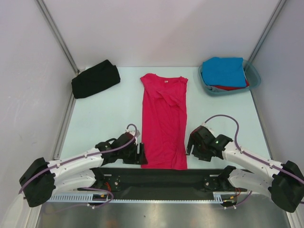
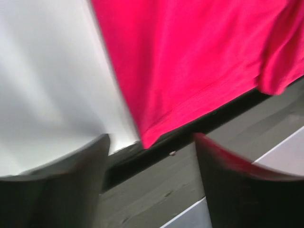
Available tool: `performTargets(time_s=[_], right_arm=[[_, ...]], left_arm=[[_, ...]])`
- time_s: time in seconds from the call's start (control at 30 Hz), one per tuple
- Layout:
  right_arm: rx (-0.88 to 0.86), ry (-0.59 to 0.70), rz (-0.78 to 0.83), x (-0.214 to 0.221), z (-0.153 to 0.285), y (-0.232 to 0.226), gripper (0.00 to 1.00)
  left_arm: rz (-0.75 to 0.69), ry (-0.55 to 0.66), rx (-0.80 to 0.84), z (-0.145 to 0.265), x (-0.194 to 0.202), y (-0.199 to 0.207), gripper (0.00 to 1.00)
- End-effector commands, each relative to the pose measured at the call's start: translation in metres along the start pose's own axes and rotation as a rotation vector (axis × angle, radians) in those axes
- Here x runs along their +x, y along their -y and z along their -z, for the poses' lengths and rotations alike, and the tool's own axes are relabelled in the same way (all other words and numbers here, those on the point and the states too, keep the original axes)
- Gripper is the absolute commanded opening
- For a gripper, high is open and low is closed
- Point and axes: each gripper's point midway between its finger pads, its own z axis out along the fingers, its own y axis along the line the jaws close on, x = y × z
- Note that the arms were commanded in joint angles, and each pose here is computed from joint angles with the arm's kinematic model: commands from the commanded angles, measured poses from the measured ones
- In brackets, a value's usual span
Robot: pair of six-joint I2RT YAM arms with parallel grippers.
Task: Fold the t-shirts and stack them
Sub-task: Fold the tshirt
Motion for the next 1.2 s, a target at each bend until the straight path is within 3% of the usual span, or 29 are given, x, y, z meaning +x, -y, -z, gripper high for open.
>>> performTargets(time_s=[0.0,0.07,0.2,0.23,0.37,0.5,0.67,0.9,0.93,1.17], right_arm=[[0.033,0.117,0.03,-0.03,0.012,-0.005,0.81],[0.041,0.149,0.041,-0.043,0.019,-0.012,0.81],[0.063,0.199,0.068,-0.064,0.025,-0.02,0.81],[0.062,0.202,0.077,-0.067,0.025,-0.022,0.81],[0.082,0.231,0.076,-0.081,0.025,-0.023,0.81],[0.123,0.286,0.048,-0.101,0.031,-0.014,0.81],[0.118,0.329,-0.006,-0.125,0.041,-0.005,0.81],[0.128,0.329,-0.044,-0.13,0.039,0.007,0.8],[0.129,0.325,-0.044,-0.13,0.038,0.007,0.81],[0.133,0.308,-0.042,-0.129,0.034,0.008,0.8]], left_arm=[[-0.077,0.095,0.018,0.016,-0.023,0.013,0.84],[-0.108,0.163,0.051,0.026,-0.041,0.028,0.92],[-0.194,0.226,0.113,0.029,-0.068,0.056,0.93],[-0.21,0.267,0.153,0.031,-0.083,0.073,0.92],[-0.268,0.244,0.213,0.006,-0.103,0.104,0.76],[-0.295,0.183,0.299,-0.023,-0.111,0.132,0.7],[-0.302,0.133,0.388,-0.061,-0.12,0.158,0.72],[-0.334,0.134,0.477,-0.074,-0.133,0.185,0.58],[-0.341,0.143,0.494,-0.073,-0.137,0.191,0.52],[-0.33,0.129,0.506,-0.085,-0.143,0.198,0.48]])
